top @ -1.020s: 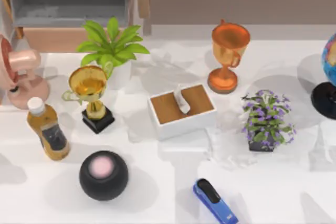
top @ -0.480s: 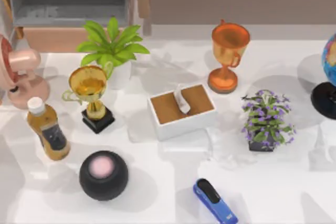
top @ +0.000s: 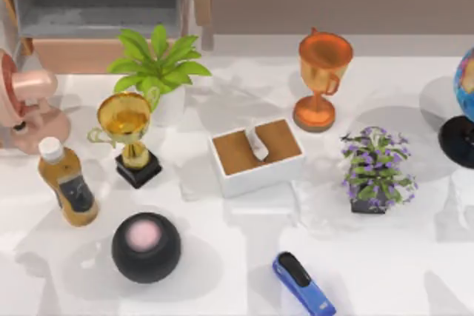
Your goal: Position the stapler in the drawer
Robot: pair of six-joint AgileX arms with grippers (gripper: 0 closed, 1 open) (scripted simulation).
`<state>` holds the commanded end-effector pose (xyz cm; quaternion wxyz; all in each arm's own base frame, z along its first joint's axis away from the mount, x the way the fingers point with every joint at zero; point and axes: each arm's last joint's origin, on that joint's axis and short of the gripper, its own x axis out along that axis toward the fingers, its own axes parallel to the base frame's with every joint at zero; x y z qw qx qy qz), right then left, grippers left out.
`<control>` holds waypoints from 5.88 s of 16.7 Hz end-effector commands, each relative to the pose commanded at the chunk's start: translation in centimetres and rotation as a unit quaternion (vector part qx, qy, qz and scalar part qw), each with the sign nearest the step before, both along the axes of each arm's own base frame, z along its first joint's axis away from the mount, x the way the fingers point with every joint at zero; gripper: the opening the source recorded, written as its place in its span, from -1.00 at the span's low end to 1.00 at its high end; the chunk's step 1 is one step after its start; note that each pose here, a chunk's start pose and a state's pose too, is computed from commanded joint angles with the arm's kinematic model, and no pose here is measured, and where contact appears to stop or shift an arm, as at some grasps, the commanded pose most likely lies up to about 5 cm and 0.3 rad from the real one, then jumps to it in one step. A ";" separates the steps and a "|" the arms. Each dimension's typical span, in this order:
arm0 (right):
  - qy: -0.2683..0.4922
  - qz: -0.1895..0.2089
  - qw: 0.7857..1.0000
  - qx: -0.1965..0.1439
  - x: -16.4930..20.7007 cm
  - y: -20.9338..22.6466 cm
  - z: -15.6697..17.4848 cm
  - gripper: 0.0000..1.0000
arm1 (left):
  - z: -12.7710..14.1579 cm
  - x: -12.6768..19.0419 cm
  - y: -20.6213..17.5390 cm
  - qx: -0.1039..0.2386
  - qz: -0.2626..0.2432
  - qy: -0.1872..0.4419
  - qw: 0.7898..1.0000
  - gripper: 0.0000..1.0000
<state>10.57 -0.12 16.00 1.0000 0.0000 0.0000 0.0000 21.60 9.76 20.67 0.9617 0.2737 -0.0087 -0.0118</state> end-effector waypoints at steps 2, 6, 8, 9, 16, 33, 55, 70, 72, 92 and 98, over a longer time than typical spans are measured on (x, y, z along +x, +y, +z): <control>0.000 0.000 1.000 0.000 0.0 0.0 0.0 1.00 | 0.7 -1.3 -1.6 -0.061 0.002 0.005 0.998 1.00; 0.000 0.000 1.000 0.000 0.0 0.0 0.0 1.00 | 2.0 -4.4 -4.2 -0.165 0.009 -0.011 0.986 1.00; 0.000 0.000 1.000 0.000 0.0 0.0 0.0 1.00 | 2.6 -5.9 -5.3 -0.219 0.010 -0.028 0.975 1.00; 0.000 0.000 1.000 0.000 0.0 0.0 0.0 1.00 | 2.8 -6.6 -5.8 -0.249 0.008 -0.035 0.968 1.00; 0.000 0.000 1.000 0.000 0.0 0.0 0.0 1.00 | 3.3 -9.2 -8.7 -0.472 -0.025 0.002 0.881 1.00; 0.000 0.000 1.000 0.000 0.0 0.0 0.0 1.00 | 7.4 0.1 -22.6 -0.615 0.135 0.439 0.642 1.00; 0.000 0.000 1.000 0.000 0.0 0.0 0.0 1.00 | -2.8 -5.1 -46.4 -0.385 0.405 0.521 0.645 1.00; 0.000 0.000 1.000 0.000 0.0 0.0 0.0 1.00 | -9.6 -4.0 -45.6 -0.385 0.405 0.521 0.645 0.85; 0.000 0.000 1.000 0.000 0.0 0.0 0.0 1.00 | -9.6 -4.0 -45.6 -0.385 0.405 0.521 0.645 0.55; 0.000 0.000 1.000 0.000 0.0 0.0 0.0 1.00 | -9.3 -4.1 -45.7 -0.387 0.402 0.522 0.645 -1.00; 0.000 0.000 1.000 0.000 0.0 0.0 0.0 1.00 | -6.5 -4.1 -45.6 -0.385 0.403 0.522 0.645 -1.00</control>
